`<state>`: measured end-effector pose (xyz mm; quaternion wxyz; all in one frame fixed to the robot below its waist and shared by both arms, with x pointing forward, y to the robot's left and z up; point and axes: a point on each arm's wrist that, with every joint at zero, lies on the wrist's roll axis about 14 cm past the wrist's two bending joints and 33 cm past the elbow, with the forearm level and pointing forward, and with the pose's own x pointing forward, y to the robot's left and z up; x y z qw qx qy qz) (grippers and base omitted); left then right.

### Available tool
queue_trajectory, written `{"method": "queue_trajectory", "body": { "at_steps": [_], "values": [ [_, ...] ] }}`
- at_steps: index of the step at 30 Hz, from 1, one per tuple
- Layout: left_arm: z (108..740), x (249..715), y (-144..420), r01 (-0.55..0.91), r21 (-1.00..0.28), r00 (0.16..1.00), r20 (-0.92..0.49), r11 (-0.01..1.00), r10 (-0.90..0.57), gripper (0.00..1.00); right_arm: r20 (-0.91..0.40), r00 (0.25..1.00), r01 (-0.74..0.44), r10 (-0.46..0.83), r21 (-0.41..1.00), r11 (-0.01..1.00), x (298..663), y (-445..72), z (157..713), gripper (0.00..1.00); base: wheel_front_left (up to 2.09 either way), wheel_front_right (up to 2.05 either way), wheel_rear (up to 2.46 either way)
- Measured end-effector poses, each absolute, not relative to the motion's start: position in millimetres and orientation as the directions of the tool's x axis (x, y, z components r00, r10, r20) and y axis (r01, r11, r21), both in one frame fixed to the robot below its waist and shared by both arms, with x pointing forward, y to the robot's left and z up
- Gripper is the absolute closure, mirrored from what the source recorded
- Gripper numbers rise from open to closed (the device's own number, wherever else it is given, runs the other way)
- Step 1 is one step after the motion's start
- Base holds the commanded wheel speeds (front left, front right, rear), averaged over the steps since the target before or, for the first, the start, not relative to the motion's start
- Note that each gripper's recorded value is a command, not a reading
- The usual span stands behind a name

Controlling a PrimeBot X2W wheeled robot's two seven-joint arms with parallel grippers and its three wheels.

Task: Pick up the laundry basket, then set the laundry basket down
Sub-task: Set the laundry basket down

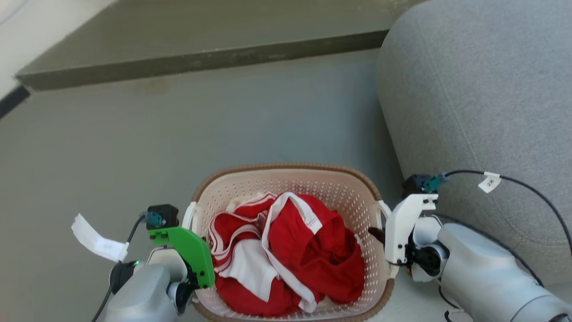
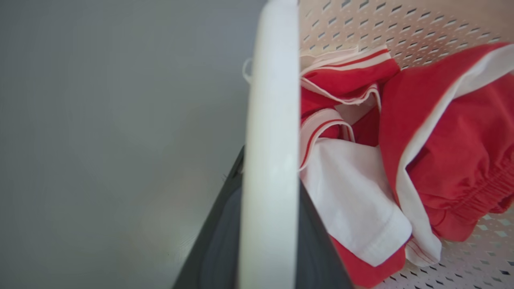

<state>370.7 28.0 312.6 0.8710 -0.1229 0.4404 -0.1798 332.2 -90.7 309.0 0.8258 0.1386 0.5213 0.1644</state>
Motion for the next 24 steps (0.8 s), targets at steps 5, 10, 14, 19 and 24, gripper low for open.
{"method": "queue_trajectory", "body": {
  "at_steps": [5,10,14,19,24],
  "values": [
    [301.8,381.1,27.1,0.202,-0.363,0.538,-0.735,0.91,-0.413,1.0,-0.821,0.39,-0.127,0.416,0.4,0.908,344.4,-91.3,300.5,1.0,0.0,0.0,0.0],
    [290.7,393.1,26.9,0.202,-0.35,0.532,-0.745,0.915,-0.403,1.0,-0.828,0.375,-0.128,0.417,0.4,0.908,355.8,-91.4,290.6,1.0,0.0,0.0,0.0],
    [281.8,404.3,27.0,0.21,-0.335,0.533,-0.749,0.919,-0.395,1.0,-0.83,0.367,-0.134,0.42,0.399,0.907,367.7,-90.7,283.3,1.0,0.0,0.0,0.0],
    [271.1,421.6,26.3,0.207,-0.324,0.54,-0.749,0.923,-0.384,1.0,-0.834,0.361,-0.14,0.417,0.394,0.908,383.3,-93.2,272.5,1.0,0.0,0.0,0.0],
    [256.4,434.6,25.8,0.198,-0.321,0.536,-0.755,0.926,-0.377,1.0,-0.836,0.355,-0.144,0.418,0.393,0.908,397.4,-93.6,259.3,1.0,0.0,0.0,0.0]
  ]
}}
